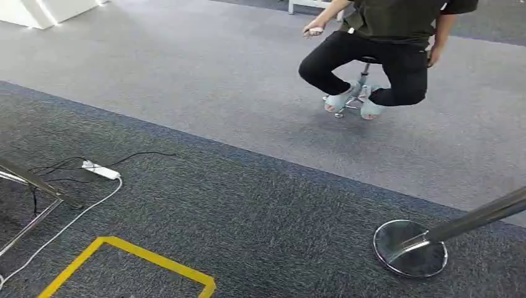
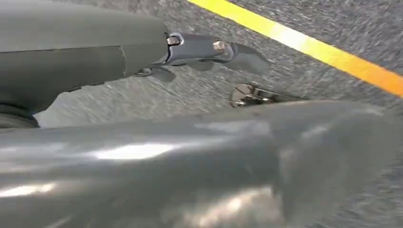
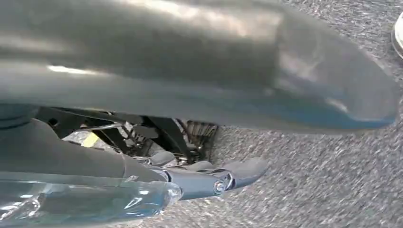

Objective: Take the parts from the cabinet and place them on the table.

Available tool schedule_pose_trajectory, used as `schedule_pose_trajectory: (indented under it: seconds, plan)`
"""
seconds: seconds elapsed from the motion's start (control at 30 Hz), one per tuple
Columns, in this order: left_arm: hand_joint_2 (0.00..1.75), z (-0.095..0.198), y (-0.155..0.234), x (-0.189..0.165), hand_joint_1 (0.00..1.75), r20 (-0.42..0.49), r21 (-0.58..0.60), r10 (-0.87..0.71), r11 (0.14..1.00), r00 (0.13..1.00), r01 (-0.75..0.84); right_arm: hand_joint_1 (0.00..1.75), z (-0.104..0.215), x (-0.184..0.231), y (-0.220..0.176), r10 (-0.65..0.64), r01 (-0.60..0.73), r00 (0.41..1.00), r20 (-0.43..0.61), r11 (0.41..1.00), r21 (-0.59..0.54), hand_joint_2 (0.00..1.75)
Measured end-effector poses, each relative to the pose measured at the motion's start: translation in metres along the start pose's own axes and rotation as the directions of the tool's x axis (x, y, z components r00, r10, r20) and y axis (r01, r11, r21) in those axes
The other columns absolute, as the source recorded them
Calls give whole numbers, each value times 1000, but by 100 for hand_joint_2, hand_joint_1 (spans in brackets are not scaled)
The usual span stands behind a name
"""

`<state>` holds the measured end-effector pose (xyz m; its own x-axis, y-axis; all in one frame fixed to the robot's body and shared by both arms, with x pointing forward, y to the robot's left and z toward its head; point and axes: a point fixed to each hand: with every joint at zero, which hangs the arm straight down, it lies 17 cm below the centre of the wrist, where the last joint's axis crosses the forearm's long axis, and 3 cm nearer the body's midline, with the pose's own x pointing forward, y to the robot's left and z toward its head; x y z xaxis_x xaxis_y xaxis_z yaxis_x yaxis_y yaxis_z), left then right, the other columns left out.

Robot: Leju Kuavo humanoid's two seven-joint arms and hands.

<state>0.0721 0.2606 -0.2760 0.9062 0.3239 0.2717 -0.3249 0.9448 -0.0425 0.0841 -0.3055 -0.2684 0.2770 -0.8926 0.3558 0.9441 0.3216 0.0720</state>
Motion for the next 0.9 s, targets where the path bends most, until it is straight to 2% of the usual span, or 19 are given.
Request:
schedule_pose_trajectory:
  seconds: [0.1,0.9]
  plan:
    - [0,0,-5,2,0,4,-5,-6,1000,1000,6,0,0,-3,-10,5,-5,1000,-4,1000,-19,0]
    - [0,0,1,-2,0,-2,11,2,1000,1000,-2,0,-2,4,-6,26,-26,1000,5,999,-20,0]
